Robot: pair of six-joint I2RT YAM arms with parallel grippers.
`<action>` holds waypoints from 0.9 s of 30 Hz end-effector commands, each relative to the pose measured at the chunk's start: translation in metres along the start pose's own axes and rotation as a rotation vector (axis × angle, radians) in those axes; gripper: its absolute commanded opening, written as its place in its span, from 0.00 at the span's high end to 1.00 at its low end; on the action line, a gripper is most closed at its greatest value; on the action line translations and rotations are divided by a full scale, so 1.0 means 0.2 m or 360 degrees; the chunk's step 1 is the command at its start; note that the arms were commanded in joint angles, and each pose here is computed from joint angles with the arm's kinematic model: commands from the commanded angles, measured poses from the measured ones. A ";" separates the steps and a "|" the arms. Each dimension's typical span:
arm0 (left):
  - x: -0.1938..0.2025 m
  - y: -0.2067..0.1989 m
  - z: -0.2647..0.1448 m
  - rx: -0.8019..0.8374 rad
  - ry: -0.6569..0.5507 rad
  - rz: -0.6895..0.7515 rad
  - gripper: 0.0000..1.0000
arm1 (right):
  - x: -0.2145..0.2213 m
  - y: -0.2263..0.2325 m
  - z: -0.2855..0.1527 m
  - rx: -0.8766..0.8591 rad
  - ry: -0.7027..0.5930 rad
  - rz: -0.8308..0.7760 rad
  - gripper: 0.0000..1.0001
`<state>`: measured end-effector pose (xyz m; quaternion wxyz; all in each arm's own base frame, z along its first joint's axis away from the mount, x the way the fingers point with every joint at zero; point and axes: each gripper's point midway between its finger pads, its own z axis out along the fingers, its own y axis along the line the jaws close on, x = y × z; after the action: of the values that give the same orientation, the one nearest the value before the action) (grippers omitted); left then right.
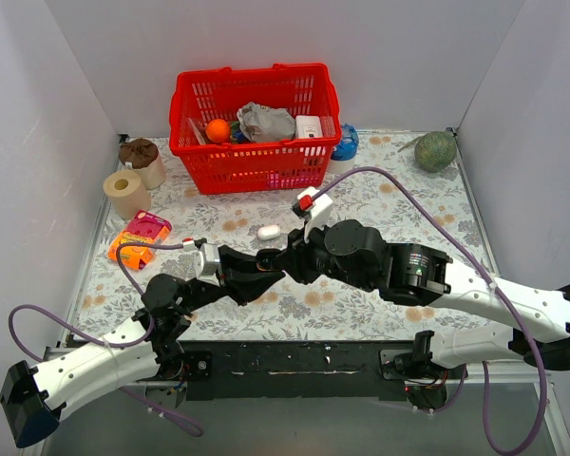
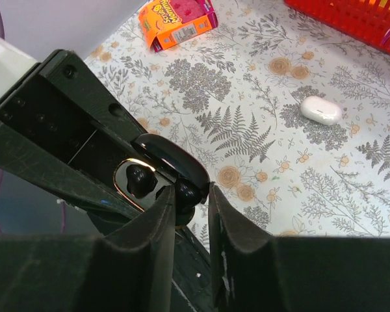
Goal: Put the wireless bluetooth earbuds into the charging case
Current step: Adjust the earbud with the charging case.
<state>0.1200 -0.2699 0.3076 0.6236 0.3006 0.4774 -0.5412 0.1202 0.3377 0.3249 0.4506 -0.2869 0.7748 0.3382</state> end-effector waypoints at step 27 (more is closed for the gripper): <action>-0.02 0.09 0.03 -0.0191 0.0040 -0.0092 1.00 | -0.24 0.09 -0.14 -0.0200 -0.0239 -0.0056 0.99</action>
<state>0.1278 -0.2657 0.3109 0.6322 0.2767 0.4894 -0.5331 0.1206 0.3386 0.3341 0.4589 -0.2922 0.7625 0.3501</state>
